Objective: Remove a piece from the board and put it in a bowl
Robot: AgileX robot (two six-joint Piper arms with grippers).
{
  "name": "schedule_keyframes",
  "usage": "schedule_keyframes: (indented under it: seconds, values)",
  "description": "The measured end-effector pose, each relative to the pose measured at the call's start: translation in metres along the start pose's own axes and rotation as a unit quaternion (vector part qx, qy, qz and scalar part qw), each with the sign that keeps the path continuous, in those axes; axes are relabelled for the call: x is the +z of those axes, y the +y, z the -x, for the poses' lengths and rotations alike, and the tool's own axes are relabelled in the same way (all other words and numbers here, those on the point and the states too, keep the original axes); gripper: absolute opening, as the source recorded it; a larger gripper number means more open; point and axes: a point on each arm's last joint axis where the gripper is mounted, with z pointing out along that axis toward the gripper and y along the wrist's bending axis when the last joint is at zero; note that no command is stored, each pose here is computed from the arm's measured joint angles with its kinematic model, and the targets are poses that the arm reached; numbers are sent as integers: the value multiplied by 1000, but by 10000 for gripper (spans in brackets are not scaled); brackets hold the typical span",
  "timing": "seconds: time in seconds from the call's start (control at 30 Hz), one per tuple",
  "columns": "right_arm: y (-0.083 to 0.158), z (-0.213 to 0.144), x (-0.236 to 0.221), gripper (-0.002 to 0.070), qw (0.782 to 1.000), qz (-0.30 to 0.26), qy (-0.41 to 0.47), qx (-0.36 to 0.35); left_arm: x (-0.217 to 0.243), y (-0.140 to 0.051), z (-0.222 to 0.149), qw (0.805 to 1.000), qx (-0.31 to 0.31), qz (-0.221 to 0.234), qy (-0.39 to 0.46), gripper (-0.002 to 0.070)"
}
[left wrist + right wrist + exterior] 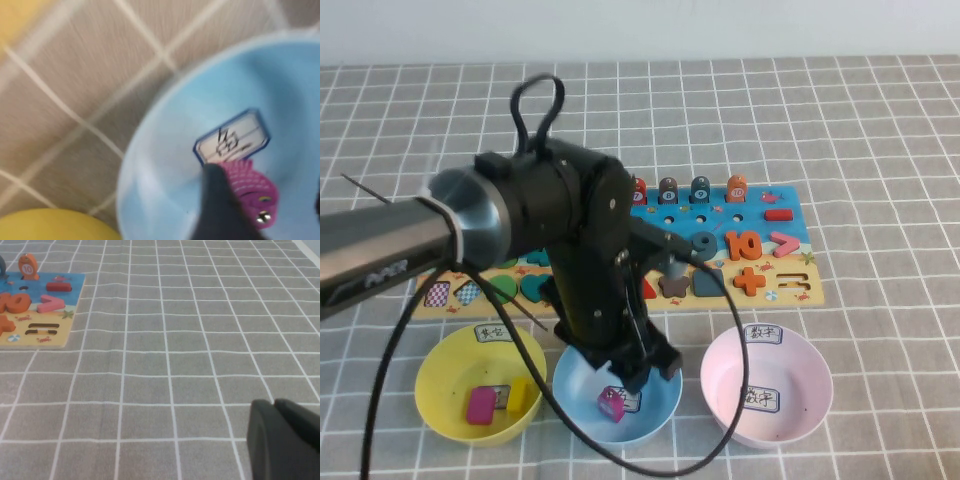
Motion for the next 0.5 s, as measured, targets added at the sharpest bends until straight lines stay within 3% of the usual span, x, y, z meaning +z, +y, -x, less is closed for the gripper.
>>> schedule_keyframes:
  seconds: [0.17,0.23,0.5]
  values:
    - [0,0,0,-17,1000,0,0,0,-37,1,-1,998,14,24,-62,118]
    - [0,0,0,-17,1000,0,0,0,-52,3,-5,995,16,41,-86,53]
    - [0,0,0,-17,1000,0,0,0,-103,7,-47,978,-10,79,-192,0]
